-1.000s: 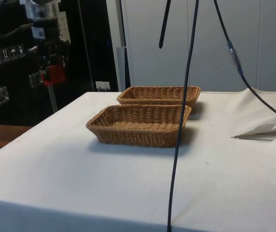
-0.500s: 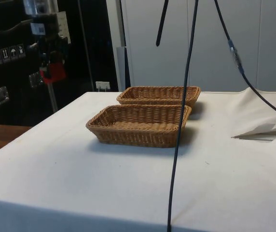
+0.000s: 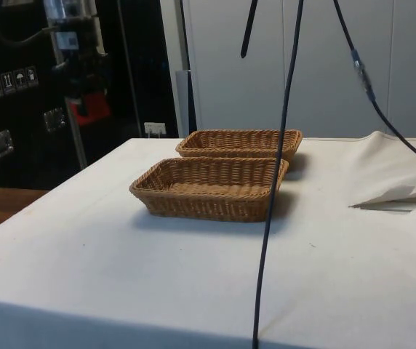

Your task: Pick up the red cube and place it into the right basket.

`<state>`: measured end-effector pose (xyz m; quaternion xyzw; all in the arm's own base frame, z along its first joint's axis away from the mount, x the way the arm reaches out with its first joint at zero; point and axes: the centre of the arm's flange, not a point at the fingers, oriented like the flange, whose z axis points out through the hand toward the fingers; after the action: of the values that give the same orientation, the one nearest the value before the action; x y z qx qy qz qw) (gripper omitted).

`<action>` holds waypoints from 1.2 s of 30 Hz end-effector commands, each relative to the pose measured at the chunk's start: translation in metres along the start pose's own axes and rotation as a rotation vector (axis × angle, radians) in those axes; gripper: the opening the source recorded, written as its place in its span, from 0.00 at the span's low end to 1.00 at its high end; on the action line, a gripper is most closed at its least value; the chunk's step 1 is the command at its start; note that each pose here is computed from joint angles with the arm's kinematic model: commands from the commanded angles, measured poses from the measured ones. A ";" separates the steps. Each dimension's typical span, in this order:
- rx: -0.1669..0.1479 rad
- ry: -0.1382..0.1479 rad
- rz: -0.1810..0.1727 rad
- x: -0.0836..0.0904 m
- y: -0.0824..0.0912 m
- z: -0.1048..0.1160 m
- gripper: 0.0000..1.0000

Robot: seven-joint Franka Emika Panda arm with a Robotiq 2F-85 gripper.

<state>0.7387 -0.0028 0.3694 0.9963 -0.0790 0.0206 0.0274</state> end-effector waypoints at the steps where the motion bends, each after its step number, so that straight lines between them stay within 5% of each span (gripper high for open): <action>1: 0.014 0.010 -0.001 -0.005 0.002 -0.002 0.06; 9: 0.017 -0.009 -0.008 -0.006 0.010 0.008 0.06; 17: 0.028 0.024 -0.036 -0.013 0.028 0.002 0.06; 18: 0.024 0.010 -0.035 -0.012 0.027 0.004 0.06; 24: 0.032 0.036 -0.057 -0.019 0.039 0.001 0.06; 25: 0.030 0.021 -0.052 -0.018 0.037 0.004 0.06; 27: 0.035 0.041 -0.066 -0.021 0.043 0.002 0.06; 36: 0.048 0.053 -0.115 -0.024 0.046 0.005 0.06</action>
<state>0.7081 -0.0450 0.3651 0.9988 -0.0232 0.0414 0.0115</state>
